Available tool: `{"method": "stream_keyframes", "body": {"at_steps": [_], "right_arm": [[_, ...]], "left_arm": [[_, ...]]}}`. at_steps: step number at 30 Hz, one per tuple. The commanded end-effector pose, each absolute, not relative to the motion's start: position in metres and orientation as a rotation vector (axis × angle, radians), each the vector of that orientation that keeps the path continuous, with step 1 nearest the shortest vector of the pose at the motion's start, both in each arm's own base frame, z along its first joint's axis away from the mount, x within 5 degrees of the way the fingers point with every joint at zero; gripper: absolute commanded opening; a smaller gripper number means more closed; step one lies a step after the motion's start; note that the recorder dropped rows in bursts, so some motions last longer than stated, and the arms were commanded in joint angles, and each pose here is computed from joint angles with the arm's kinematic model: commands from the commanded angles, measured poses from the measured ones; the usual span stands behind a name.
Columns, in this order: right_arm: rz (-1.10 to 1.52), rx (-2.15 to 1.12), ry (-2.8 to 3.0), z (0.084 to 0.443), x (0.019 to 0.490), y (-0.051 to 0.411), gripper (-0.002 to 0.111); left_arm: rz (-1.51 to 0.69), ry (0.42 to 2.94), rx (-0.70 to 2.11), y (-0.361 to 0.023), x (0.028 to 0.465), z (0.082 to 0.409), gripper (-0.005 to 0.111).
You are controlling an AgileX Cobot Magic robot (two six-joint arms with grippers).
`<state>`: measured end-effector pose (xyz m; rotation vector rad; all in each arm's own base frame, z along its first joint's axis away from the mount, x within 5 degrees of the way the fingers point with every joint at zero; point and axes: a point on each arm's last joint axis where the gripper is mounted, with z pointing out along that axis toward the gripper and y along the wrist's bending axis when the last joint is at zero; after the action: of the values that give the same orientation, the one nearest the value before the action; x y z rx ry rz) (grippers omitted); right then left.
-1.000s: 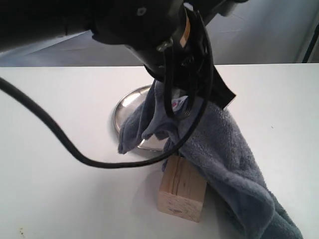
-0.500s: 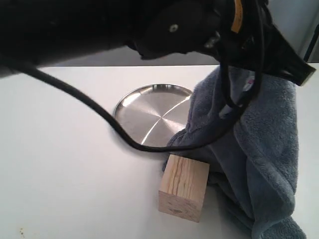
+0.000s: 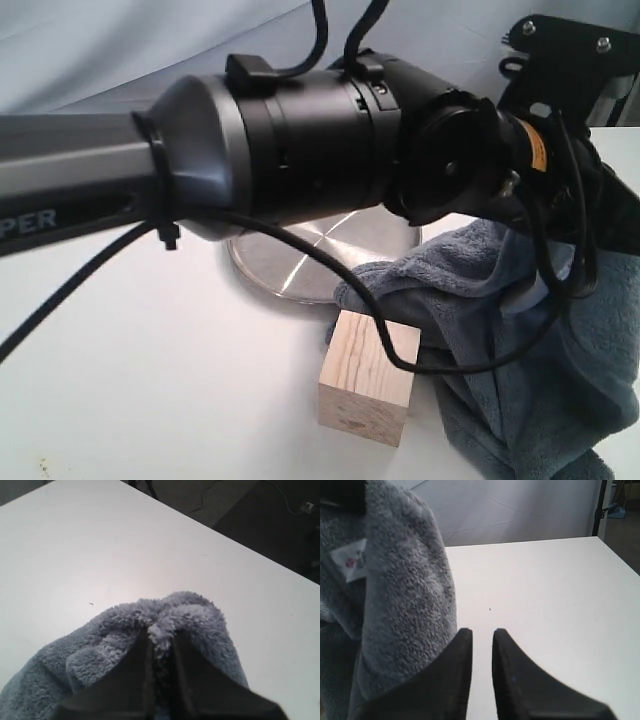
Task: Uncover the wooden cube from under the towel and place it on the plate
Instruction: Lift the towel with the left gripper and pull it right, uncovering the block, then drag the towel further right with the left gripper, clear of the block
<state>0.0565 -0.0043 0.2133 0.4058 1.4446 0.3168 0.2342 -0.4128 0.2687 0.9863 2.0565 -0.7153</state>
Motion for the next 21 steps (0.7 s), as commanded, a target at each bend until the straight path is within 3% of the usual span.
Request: {"method": "stream_keyframes", "body": {"at_steps": [1, 9, 13, 16, 21], "right_arm": [[0.327, 0.411, 1.451, 0.212, 0.056, -0.004, 0.003], [0.327, 0.411, 1.451, 0.212, 0.056, -0.004, 0.003], [0.327, 0.411, 1.451, 0.212, 0.056, -0.004, 0.003], [0.327, 0.411, 1.451, 0.212, 0.056, -0.004, 0.003], [0.327, 0.411, 1.451, 0.212, 0.056, -0.004, 0.003]], "left_arm": [[-0.712, 2.113, 1.050, -0.419, 0.232, 0.247, 0.000], [-0.645, 2.244, 1.106, -0.425, 0.234, 0.200, 0.001], [-0.604, 2.298, 1.149, -0.423, 0.232, 0.188, 0.009], [-0.581, 2.292, 1.169, -0.422, 0.233, 0.187, 0.026], [-0.594, 2.273, 1.161, -0.421, 0.232, 0.199, 0.066]]}}
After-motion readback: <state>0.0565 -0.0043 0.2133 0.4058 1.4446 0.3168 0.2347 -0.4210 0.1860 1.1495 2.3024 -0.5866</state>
